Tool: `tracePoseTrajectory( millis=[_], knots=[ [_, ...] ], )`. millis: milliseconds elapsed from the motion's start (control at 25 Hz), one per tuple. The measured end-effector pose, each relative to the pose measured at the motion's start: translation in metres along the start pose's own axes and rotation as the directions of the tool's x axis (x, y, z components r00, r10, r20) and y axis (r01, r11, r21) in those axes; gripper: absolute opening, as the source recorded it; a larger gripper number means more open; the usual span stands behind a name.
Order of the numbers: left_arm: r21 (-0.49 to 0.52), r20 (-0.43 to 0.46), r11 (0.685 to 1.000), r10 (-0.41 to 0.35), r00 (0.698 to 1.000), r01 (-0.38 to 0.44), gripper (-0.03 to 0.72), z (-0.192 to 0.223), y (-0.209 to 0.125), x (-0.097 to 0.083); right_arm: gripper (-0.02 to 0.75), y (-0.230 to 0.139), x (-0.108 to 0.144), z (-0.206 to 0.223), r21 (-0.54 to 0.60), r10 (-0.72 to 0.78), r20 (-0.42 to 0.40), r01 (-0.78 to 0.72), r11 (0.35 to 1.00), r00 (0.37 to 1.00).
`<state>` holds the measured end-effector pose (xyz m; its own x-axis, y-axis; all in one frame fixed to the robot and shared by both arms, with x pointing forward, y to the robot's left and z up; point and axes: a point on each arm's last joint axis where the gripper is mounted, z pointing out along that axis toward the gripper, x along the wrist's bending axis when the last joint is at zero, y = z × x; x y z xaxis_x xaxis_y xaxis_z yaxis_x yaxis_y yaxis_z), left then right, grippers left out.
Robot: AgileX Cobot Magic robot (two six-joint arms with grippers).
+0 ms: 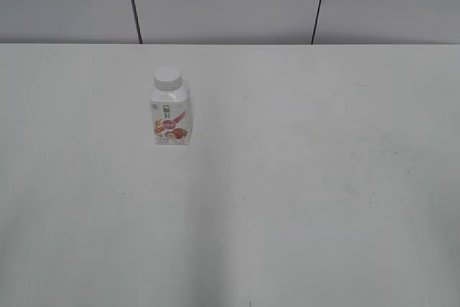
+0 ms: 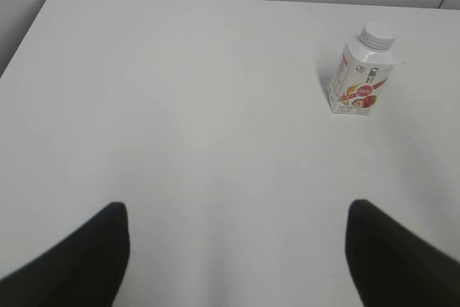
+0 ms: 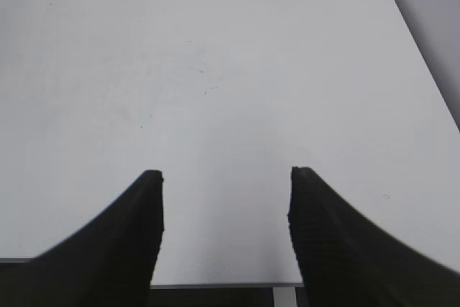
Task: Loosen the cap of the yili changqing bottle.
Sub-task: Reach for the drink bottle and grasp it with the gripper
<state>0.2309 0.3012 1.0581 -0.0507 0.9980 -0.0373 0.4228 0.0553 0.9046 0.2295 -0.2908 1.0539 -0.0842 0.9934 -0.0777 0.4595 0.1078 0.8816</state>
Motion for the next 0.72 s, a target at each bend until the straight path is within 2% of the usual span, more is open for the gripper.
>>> tracePoseTrajectory(
  millis=[720],
  knots=[
    [0.000, 0.000, 1.000, 0.000, 1.000, 0.000, 0.562, 0.0000, 0.0000, 0.0000, 0.447, 0.0000, 0.0000, 0.0000, 0.000, 0.000, 0.000, 0.000, 1.000, 1.000]
  ],
)
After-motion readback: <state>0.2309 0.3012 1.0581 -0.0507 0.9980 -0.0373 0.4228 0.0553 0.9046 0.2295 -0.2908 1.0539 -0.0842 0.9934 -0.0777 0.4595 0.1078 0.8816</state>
